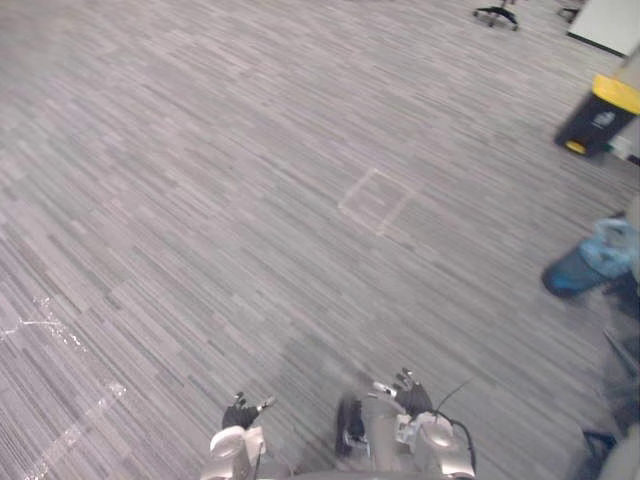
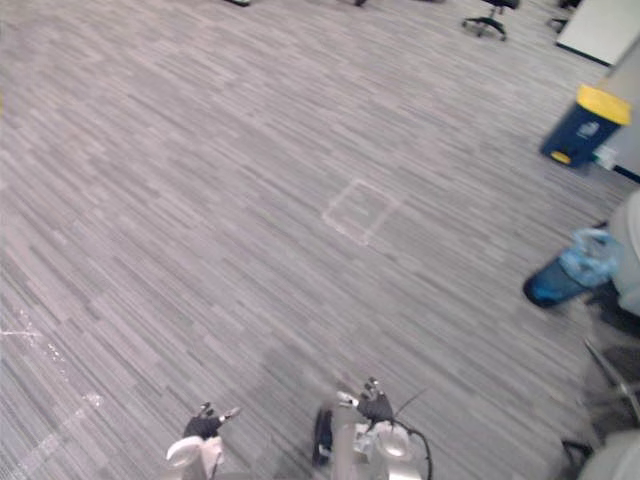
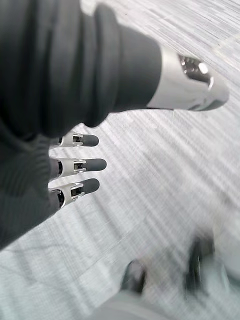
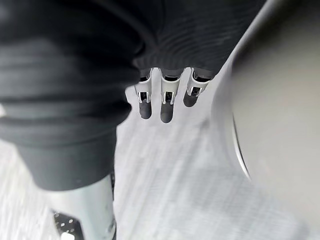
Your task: Organize the slippers on the shoe rack
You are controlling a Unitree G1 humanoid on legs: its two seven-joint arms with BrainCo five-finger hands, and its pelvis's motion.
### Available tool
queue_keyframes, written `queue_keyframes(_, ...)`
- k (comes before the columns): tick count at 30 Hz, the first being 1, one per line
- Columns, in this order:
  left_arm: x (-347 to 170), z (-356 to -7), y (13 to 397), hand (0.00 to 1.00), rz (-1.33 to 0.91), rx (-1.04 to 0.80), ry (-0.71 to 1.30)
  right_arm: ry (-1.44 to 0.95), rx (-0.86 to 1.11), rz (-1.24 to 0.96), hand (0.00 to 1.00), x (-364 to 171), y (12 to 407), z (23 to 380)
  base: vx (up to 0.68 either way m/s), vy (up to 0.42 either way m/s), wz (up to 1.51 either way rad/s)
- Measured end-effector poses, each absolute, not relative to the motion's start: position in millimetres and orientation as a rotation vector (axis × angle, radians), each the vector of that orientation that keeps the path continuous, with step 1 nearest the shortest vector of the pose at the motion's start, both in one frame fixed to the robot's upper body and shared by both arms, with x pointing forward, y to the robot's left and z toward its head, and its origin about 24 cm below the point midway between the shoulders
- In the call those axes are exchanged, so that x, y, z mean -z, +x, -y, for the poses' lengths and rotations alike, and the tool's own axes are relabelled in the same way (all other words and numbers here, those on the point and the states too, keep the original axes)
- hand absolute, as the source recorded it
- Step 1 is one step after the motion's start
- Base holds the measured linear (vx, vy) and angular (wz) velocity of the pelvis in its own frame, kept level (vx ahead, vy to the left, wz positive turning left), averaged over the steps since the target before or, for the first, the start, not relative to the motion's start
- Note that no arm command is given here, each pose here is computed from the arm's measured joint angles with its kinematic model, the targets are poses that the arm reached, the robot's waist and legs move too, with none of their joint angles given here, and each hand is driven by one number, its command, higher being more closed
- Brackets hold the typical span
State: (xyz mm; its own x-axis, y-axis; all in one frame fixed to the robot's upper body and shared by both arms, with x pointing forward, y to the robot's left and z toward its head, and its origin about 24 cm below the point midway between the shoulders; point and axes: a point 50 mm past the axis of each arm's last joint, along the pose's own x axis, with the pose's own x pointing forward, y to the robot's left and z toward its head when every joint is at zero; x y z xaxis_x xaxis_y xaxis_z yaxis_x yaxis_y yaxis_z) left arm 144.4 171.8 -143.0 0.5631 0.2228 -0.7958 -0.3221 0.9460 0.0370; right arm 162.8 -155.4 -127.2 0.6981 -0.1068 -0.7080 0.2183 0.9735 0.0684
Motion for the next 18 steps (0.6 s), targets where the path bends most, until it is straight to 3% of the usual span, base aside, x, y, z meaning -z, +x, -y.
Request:
queue_keyframes(4,146.1,-161.3,138.0,0.0,-0.943,-0.316,-0.145,0.153,0.188,-0.775,0.0,125.9,165.2,156.9,0.79,-0.154,0.41)
queue_keyframes(11,132.7,-183.2,145.4,0.0,-0.835,-0.395,-0.141,0.162,0.099,-0.815,0.0,128.5,162.4,128.7,0.72,-0.062,-0.31)
queue_keyframes(18,132.5,-189.0,140.0,0.0,-0.829,-0.427,-0.136,0.147,0.105,-0.849,0.0,133.0,158.5,128.8,0.73,0.269,-0.57)
